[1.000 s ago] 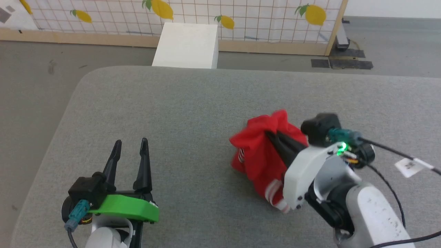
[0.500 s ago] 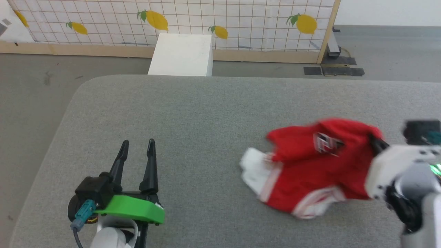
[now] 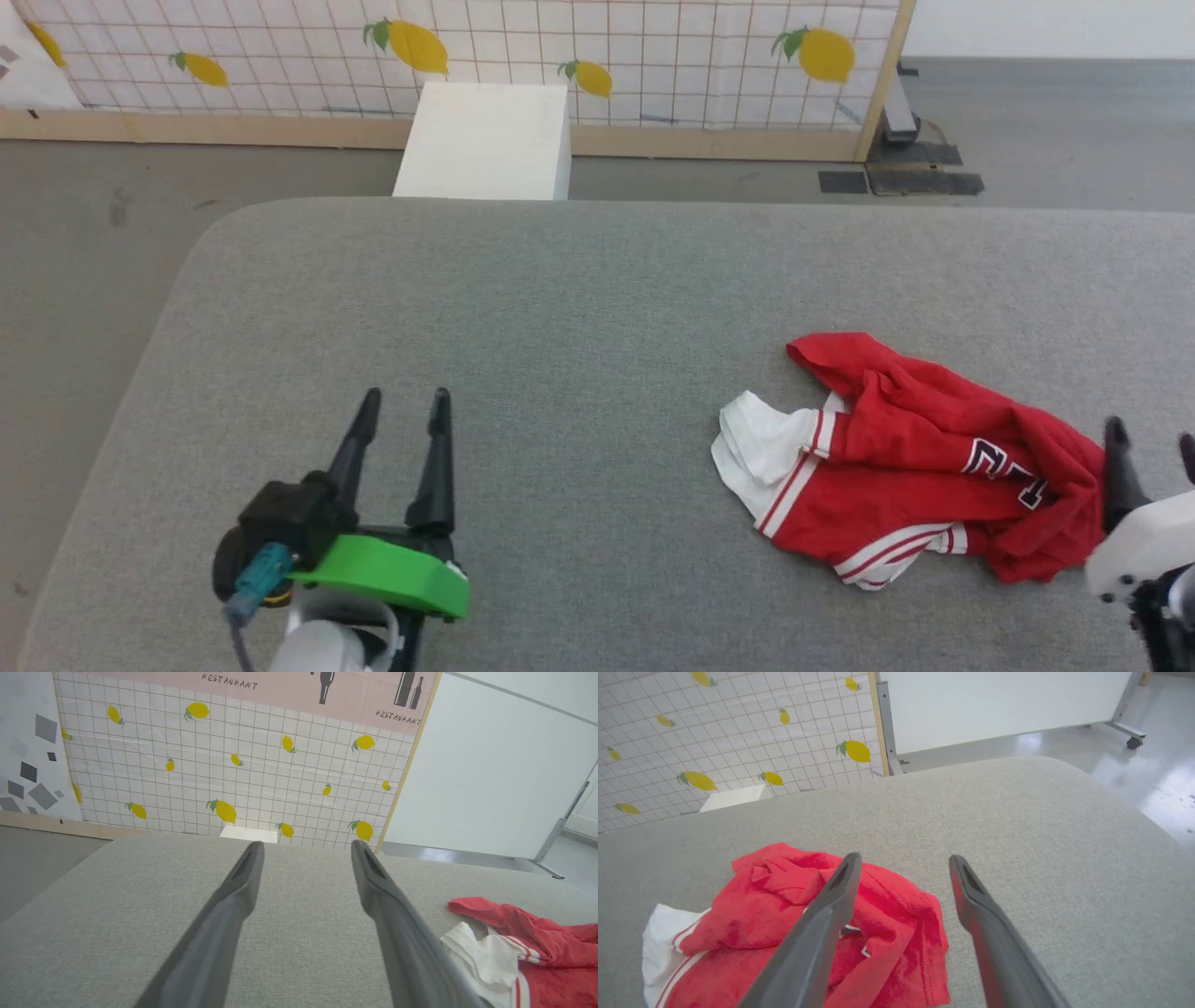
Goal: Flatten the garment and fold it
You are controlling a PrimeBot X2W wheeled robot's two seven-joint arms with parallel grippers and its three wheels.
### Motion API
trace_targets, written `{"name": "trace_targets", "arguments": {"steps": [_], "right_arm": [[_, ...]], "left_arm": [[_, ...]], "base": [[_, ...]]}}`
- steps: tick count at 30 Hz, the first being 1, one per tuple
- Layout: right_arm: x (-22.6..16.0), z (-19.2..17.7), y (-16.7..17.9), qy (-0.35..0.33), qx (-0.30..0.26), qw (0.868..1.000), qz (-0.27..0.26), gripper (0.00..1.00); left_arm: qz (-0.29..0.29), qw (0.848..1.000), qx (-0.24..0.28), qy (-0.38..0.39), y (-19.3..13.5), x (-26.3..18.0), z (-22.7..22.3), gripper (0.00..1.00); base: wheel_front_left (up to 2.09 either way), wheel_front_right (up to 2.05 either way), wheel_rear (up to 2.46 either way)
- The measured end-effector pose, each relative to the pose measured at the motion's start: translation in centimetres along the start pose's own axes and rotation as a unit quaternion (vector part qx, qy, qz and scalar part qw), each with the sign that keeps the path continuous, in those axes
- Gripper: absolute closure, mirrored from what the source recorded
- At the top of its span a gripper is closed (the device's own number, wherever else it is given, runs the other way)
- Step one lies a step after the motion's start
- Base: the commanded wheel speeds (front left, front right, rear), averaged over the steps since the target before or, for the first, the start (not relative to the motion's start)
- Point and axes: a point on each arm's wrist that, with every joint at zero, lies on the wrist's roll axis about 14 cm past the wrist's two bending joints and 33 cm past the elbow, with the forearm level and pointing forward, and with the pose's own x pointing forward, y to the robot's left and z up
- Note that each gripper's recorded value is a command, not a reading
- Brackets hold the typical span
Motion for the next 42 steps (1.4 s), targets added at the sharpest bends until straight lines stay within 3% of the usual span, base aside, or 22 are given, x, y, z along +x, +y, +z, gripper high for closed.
{"name": "trace_targets", "arguments": {"steps": [6,11,17,26,27,28,29,31,35,37,42], "right_arm": [[-1.1,0.4,4.1,-0.063,0.001,0.996,0.066,0.00],[-1.9,-0.5,5.4,-0.068,0.019,0.994,0.089,0.00],[-2.5,-1.5,5.5,-0.060,0.027,0.994,0.090,0.00],[-2.8,-3.0,3.2,-0.047,0.037,0.997,0.053,0.00],[-2.8,-3.3,2.9,-0.044,0.038,0.997,0.049,0.00],[-2.8,-3.4,2.8,-0.041,0.038,0.997,0.046,0.00],[-2.7,-3.5,2.6,-0.042,0.038,0.997,0.043,0.00],[-2.7,-3.7,2.4,-0.039,0.038,0.998,0.040,0.00],[-2.4,-3.6,2.5,-0.041,0.038,0.998,0.041,0.00],[-2.2,-3.6,2.9,-0.042,0.037,0.997,0.046,0.00],[-1.6,-2.9,4.2,-0.048,0.031,0.996,0.067,0.00]], "left_arm": [[-0.094,0.994,-0.004,0.057,-5.8,1.4,-4.0,0.00],[-0.184,0.974,-0.001,0.131,-11.3,3.7,-7.4,0.00],[-0.254,0.927,0.044,0.273,-15.4,4.8,-12.9,0.00],[-0.270,0.834,0.111,0.468,-16.3,3.7,-20.4,0.00],[-0.270,0.826,0.114,0.481,-16.3,3.6,-20.8,0.11],[-0.272,0.820,0.117,0.490,-16.4,3.7,-21.1,0.86],[-0.273,0.818,0.110,0.494,-16.7,3.9,-21.1,1.00],[-0.269,0.826,0.084,0.488,-17.2,4.4,-21.1,1.00],[-0.209,0.879,0.023,0.429,-15.8,6.3,-20.1,1.00],[-0.162,0.901,-0.003,0.403,-13.6,6.7,-19.7,1.00],[-0.051,0.931,-0.017,0.361,-6.0,6.1,-18.5,1.00]], "base": [[0.00,0.00,0.00],[0.00,0.00,0.00],[0.00,0.00,0.00],[0.00,0.00,0.00],[0.00,0.00,0.00],[0.00,0.00,0.00],[0.00,0.00,0.00],[0.00,0.00,0.00],[0.00,0.00,0.00],[0.00,0.00,0.00],[0.00,0.00,0.00]]}}
